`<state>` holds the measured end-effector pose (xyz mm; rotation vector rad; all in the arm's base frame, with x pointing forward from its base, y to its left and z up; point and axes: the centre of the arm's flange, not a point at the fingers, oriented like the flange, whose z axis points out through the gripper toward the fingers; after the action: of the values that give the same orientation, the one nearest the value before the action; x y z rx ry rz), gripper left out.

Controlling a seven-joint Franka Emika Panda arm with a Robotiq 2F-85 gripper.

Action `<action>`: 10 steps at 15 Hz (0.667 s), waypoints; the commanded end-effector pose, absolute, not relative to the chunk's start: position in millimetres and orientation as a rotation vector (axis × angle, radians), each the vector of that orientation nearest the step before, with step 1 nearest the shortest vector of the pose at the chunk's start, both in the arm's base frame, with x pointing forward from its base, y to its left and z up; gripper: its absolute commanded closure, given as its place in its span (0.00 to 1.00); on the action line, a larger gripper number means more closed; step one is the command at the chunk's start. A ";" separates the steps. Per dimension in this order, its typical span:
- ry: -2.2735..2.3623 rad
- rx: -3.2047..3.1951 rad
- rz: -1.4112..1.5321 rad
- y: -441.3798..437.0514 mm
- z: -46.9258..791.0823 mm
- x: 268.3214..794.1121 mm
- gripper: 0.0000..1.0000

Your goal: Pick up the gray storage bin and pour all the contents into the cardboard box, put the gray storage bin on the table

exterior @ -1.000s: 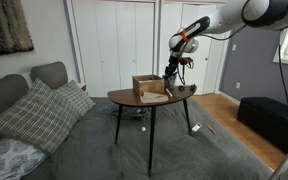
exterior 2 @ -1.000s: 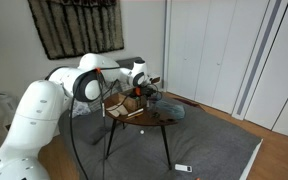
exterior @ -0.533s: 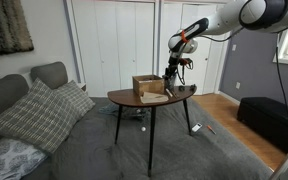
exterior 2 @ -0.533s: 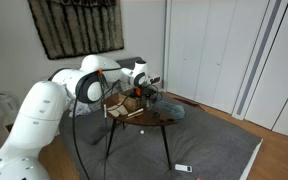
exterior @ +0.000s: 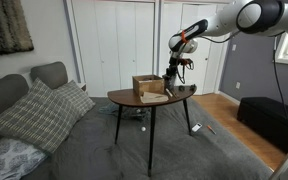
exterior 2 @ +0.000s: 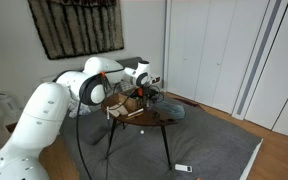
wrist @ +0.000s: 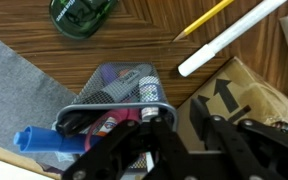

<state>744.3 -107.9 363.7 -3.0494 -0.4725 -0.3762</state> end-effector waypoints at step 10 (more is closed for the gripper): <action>-0.451 -3.020 -0.344 -117.5 354.5 757.9 0.98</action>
<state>752.2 -118.1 351.6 -3.0413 -0.4497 -0.3521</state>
